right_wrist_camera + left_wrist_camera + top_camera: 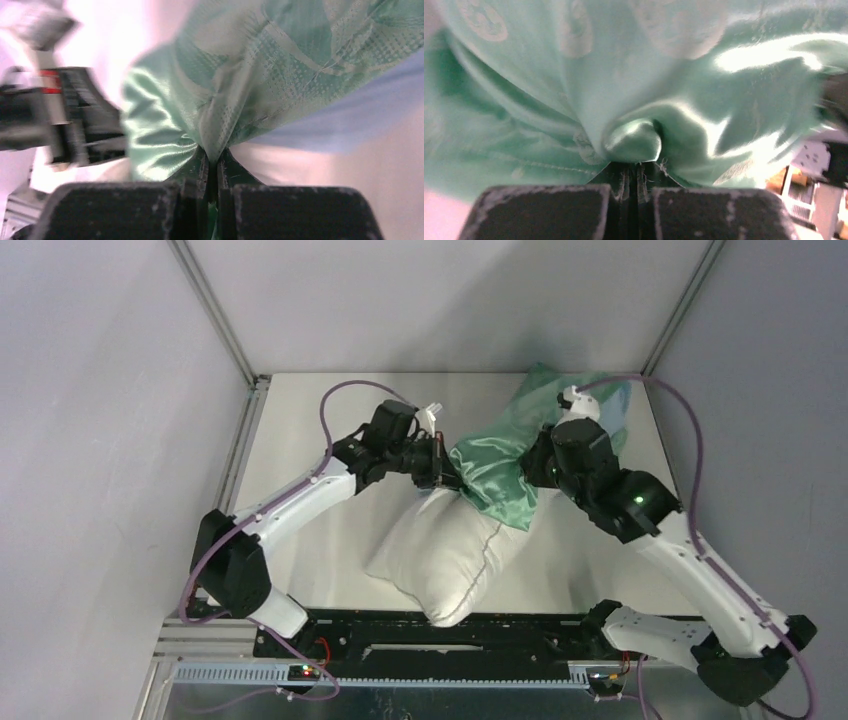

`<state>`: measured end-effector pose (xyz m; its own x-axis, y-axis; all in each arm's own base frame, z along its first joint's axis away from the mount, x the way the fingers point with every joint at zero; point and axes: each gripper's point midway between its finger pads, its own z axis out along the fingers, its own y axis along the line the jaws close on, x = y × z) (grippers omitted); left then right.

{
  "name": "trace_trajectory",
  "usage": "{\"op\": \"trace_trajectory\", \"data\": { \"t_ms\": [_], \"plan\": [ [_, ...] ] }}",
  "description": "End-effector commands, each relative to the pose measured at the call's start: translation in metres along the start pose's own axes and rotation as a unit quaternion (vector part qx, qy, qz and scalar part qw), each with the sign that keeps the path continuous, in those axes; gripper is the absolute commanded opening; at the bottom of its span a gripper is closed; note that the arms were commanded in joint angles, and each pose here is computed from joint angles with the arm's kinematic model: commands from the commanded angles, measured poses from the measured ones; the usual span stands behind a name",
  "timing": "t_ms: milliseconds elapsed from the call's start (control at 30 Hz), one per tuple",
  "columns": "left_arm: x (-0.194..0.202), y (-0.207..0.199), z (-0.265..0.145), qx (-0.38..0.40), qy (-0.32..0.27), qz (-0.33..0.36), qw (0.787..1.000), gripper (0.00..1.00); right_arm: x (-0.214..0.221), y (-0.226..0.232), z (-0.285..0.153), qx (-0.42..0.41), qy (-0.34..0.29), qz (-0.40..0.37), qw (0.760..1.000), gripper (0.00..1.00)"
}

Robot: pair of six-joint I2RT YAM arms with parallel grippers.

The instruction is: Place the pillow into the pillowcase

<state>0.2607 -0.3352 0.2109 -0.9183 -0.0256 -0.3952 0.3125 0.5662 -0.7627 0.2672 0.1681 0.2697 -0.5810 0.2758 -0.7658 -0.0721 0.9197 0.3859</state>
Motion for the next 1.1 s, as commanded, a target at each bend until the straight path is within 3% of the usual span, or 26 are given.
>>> {"op": "trace_trajectory", "data": {
  "t_ms": [0, 100, 133, 267, 367, 400, 533, 567, 667, 733, 900, 1067],
  "plan": [
    [0.007, -0.101, -0.029, 0.113, 0.019, 0.093, 0.989, 0.0, -0.076, 0.062, -0.084, -0.049, -0.1, -0.019, 0.994, 0.0],
    [0.013, -0.129, -0.043, 0.155, 0.041, 0.113, 0.981, 0.01, -0.08, 0.075, -0.082, -0.017, -0.095, -0.064, 0.993, 0.0],
    [0.011, -0.132, -0.049, 0.154, 0.037, 0.121, 0.98, 0.06, -0.079, 0.075, -0.071, -0.004, -0.086, -0.071, 0.994, 0.0],
    [-0.003, -0.109, -0.059, 0.117, 0.011, 0.114, 0.987, 0.41, -0.067, 0.057, -0.004, 0.054, -0.051, -0.079, 0.994, 0.0],
    [-0.021, -0.09, -0.076, 0.095, -0.028, 0.099, 0.99, 0.6, -0.054, 0.021, 0.054, 0.106, -0.016, -0.066, 0.992, 0.0],
    [-0.028, -0.084, -0.084, 0.081, -0.042, 0.098, 0.991, 0.73, -0.047, 0.009, 0.072, 0.119, -0.004, -0.061, 0.991, 0.0],
    [-0.045, -0.057, -0.116, 0.007, -0.102, 0.103, 0.989, 0.88, -0.049, -0.009, 0.117, 0.118, 0.015, -0.034, 0.992, 0.0],
    [-0.045, -0.049, -0.122, -0.014, -0.113, 0.105, 0.988, 0.89, -0.051, -0.006, 0.123, 0.111, 0.021, -0.035, 0.993, 0.06],
    [-0.038, -0.024, -0.144, -0.085, -0.148, 0.111, 0.979, 0.9, -0.068, 0.009, 0.121, 0.086, 0.01, -0.052, 0.995, 0.47],
    [-0.026, -0.004, -0.152, -0.12, -0.162, 0.101, 0.974, 0.9, -0.082, 0.019, 0.111, 0.067, -0.007, -0.074, 0.995, 0.64],
    [0.021, 0.037, -0.155, -0.145, -0.167, 0.053, 0.974, 0.91, -0.109, 0.024, 0.087, 0.047, -0.035, -0.142, 0.988, 0.84],
    [0.06, 0.055, -0.151, -0.117, -0.174, -0.004, 0.978, 0.91, -0.104, -0.006, 0.095, 0.093, -0.018, -0.22, 0.971, 0.88]
  ]
}}
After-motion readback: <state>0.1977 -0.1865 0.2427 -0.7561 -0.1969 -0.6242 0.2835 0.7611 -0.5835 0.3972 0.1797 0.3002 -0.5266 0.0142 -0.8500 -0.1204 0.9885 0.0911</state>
